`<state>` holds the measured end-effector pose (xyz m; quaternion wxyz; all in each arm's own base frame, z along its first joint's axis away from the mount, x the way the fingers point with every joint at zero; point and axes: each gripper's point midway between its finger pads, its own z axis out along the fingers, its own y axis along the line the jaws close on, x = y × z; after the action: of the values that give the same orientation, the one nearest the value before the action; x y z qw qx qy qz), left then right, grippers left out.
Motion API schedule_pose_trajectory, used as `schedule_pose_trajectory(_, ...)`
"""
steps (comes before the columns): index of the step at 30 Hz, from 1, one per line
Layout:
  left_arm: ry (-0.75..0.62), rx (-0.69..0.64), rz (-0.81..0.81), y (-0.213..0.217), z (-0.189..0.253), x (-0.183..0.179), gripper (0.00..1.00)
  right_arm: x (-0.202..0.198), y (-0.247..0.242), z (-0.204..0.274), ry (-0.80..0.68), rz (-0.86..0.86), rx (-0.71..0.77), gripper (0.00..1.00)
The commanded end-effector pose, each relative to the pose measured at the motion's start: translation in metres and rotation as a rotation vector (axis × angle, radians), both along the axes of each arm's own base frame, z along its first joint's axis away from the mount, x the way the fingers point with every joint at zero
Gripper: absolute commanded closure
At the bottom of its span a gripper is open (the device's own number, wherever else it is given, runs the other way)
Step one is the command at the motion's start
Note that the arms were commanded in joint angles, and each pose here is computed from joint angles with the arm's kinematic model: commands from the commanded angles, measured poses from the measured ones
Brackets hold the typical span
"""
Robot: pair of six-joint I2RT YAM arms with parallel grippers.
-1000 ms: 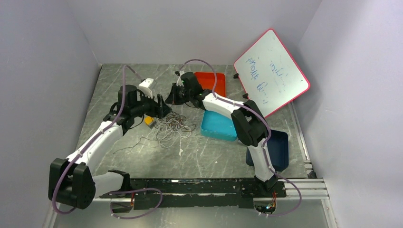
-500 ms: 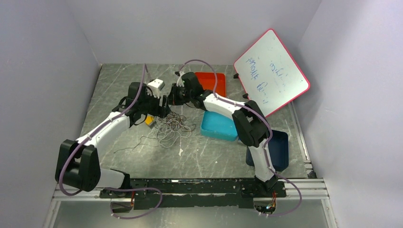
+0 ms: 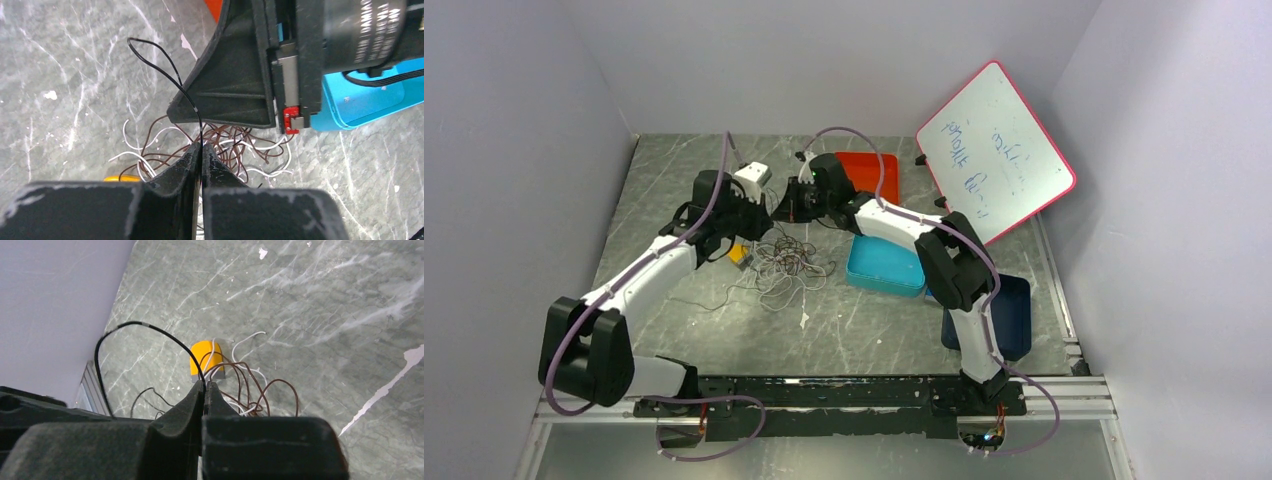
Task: Untangle the cables
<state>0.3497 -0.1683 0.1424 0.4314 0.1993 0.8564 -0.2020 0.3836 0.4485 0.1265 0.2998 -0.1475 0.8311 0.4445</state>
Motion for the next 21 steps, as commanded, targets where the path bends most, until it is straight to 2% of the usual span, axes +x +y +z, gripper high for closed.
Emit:
schedule_pose_trajectory(1, -0.104, -0.042, -0.011, -0.004, 0.041, 0.001, 0.93, 0.004, -0.008, 0.021, -0.039, -0.022, 0.037, 1.0)
schedule_pose_trajectory(6, -0.148, -0.06, -0.003, 0.0, 0.068, -0.01, 0.93, 0.005, -0.016, 0.016, -0.059, -0.035, 0.024, 0.98)
schedule_pose_trajectory(11, -0.195, -0.098, 0.003, 0.001, 0.098, -0.018, 0.93, 0.003, -0.015, 0.013, -0.098, -0.004, 0.039, 0.8)
schedule_pose_trajectory(15, -0.234, -0.143, -0.022, -0.005, 0.13, -0.02, 0.93, 0.002, -0.01, 0.014, -0.139, 0.024, 0.06, 0.71)
schedule_pose_trajectory(21, -0.3, -0.17, -0.023, -0.005, 0.177, -0.02, 0.93, -0.003, -0.001, 0.005, -0.172, 0.069, 0.065, 0.69)
